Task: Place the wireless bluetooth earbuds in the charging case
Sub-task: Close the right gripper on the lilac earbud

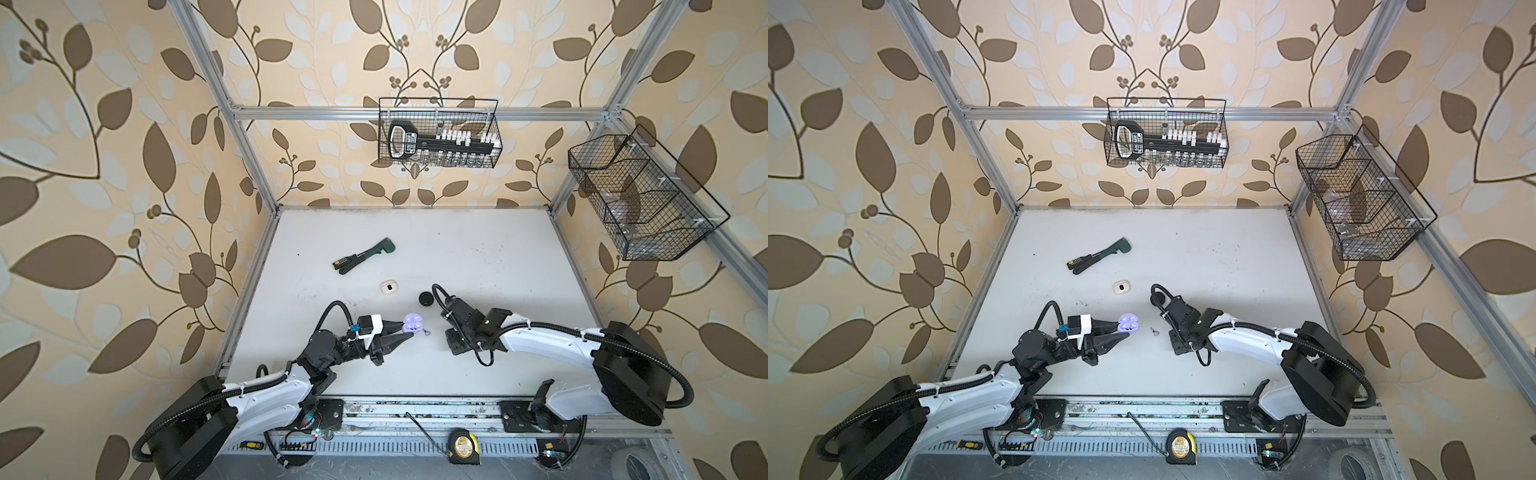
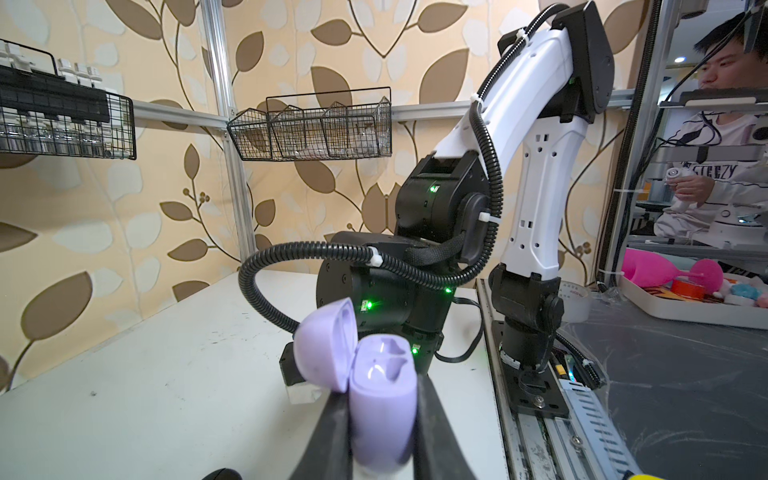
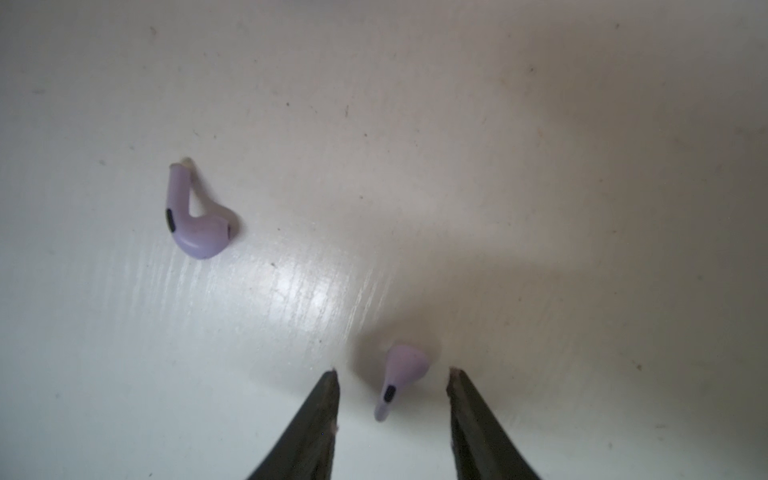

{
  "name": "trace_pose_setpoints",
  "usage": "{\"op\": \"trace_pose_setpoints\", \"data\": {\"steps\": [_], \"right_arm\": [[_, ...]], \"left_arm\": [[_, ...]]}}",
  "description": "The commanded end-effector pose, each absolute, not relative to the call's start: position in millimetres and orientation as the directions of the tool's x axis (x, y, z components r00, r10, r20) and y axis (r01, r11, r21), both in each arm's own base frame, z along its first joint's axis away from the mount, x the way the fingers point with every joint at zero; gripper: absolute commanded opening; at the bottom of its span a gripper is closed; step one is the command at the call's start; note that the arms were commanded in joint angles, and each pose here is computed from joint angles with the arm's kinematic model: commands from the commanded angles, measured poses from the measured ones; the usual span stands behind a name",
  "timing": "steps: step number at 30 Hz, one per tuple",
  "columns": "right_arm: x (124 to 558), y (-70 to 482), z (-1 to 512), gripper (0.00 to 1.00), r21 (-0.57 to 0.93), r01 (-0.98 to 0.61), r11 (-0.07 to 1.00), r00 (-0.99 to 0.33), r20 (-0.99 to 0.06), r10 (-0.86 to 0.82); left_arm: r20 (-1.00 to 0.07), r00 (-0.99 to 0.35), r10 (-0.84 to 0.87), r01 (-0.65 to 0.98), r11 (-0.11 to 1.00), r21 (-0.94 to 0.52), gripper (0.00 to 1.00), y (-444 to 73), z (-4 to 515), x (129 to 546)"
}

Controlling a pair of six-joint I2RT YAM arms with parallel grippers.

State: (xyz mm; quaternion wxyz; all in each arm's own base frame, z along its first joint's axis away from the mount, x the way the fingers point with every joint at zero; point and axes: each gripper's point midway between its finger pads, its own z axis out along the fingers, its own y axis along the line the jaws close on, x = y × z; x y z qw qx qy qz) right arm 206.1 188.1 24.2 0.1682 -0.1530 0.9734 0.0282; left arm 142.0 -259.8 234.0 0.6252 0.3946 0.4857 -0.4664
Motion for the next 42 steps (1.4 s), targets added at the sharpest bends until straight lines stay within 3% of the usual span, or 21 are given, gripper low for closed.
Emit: {"op": "trace_pose_setpoints", "data": {"steps": [1,42], "right_arm": [[202.6,188.4,17.6,0.43,-0.018,-0.313,0.95,-0.899,-0.317,-0.302],[210.0,161.9,11.0,0.31,-0.061,-0.231,0.971,-0.915,-0.325,-0.238]], "left_arm": [[-0.959,0.154,-0.239,0.966,0.242,0.095,0.0,-259.2,251.6,135.9],[-0.954,0.163,-0.25,0.966,0.238,0.103,0.0,-257.1,254.5,132.7]]}}
